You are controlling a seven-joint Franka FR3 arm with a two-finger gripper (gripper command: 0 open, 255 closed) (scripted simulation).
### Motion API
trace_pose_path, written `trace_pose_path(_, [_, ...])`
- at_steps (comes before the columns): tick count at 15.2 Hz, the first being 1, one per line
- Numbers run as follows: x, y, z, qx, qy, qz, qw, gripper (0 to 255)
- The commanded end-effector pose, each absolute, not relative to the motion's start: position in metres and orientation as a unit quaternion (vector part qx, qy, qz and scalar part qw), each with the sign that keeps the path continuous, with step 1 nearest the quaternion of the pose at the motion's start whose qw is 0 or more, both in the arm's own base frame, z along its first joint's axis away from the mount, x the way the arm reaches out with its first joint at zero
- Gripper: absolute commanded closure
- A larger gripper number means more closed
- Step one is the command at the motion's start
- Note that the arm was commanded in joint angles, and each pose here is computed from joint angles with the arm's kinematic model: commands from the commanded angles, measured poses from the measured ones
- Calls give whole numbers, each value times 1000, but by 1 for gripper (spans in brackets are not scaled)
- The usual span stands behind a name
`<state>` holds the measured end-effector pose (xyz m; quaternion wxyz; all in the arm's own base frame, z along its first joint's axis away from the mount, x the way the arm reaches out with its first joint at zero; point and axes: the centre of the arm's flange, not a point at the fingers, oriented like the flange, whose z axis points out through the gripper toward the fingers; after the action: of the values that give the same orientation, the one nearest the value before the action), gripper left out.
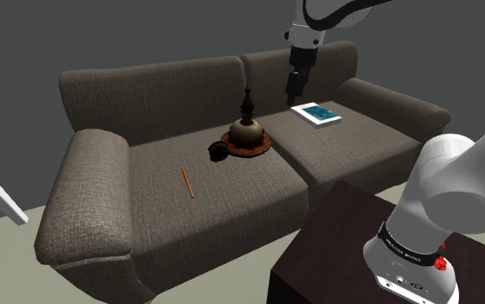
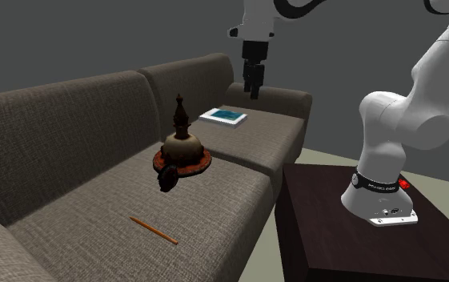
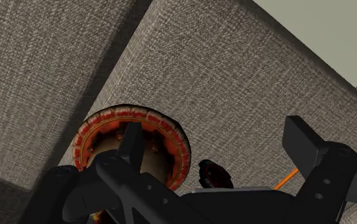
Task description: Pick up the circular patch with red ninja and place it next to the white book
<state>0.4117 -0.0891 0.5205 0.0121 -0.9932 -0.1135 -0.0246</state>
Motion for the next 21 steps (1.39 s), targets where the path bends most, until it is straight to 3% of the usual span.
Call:
trace_pose_path(1, [433, -94, 507, -988, -149, -27, 14, 0])
trace_pose_path(21, [639, -41, 357, -881, -470, -40, 41, 0])
